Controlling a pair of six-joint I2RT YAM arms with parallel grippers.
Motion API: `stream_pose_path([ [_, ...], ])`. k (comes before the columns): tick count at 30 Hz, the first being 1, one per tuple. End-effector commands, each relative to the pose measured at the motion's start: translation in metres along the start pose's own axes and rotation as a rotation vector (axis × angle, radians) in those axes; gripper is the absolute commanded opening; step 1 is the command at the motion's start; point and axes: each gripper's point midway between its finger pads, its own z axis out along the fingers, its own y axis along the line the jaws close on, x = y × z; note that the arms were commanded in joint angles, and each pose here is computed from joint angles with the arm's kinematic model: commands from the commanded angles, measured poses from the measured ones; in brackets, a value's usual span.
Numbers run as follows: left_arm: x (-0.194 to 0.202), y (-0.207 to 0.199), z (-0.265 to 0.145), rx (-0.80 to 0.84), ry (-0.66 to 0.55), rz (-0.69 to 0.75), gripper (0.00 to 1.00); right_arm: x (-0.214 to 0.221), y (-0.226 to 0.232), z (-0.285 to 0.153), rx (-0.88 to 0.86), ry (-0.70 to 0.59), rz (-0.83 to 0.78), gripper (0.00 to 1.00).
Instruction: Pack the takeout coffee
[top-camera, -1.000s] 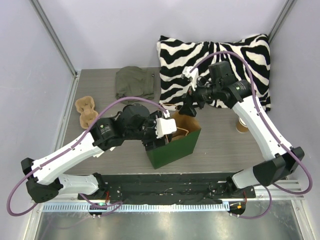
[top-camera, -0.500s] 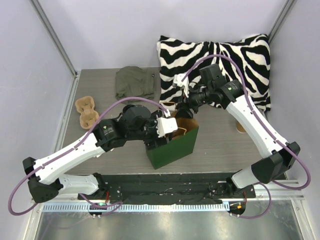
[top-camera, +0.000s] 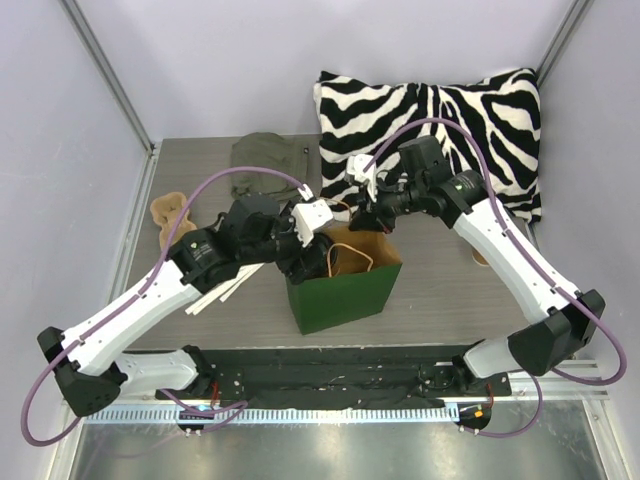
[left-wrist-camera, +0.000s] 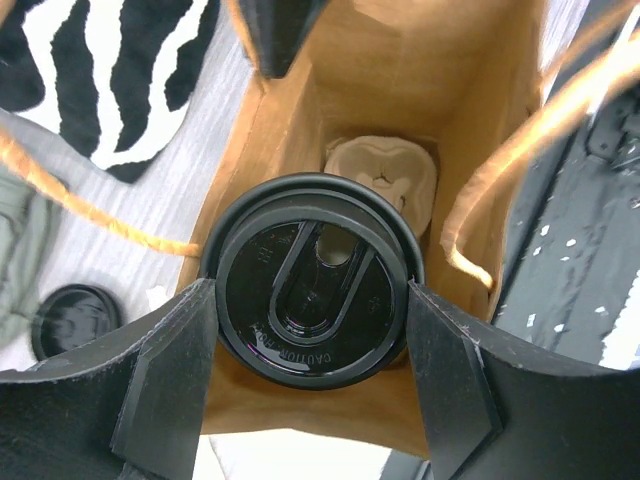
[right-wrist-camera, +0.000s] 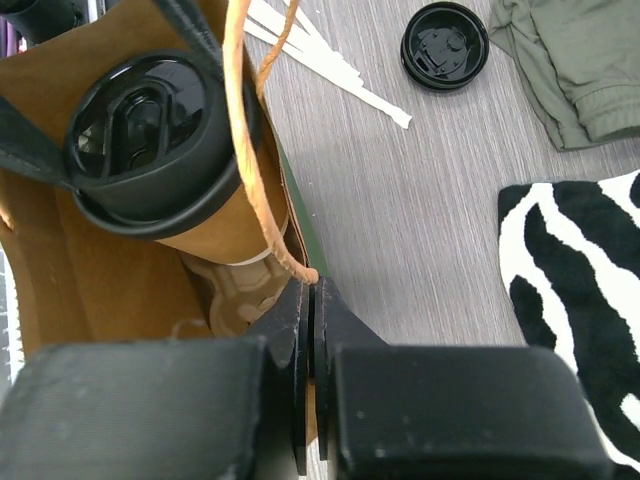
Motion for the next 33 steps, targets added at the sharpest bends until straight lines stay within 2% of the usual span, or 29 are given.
stream_pose_path([
  [1,-0.024,0.0,-0.007,0.029,-0.089,-0.102,0.15,-0.021,0.006,-0.012,0.027,-0.072,-0.073,0.01],
  [11,-0.022,0.013,0.0,0.06,-0.074,-0.288,0.14,-0.025,0.024,-0.021,0.075,-0.109,-0.213,0.01],
  [19,-0.011,0.021,-0.005,0.071,-0.05,-0.357,0.14,-0.02,0.032,-0.027,0.111,-0.132,-0.298,0.01],
  [25,-0.019,0.014,0.002,0.117,-0.063,-0.306,0.14,-0.027,0.035,-0.021,0.1,-0.144,-0.264,0.01],
  [33,0.005,-0.015,0.011,0.098,-0.02,-0.059,0.14,-0.035,0.026,-0.021,0.187,-0.182,-0.051,0.01],
])
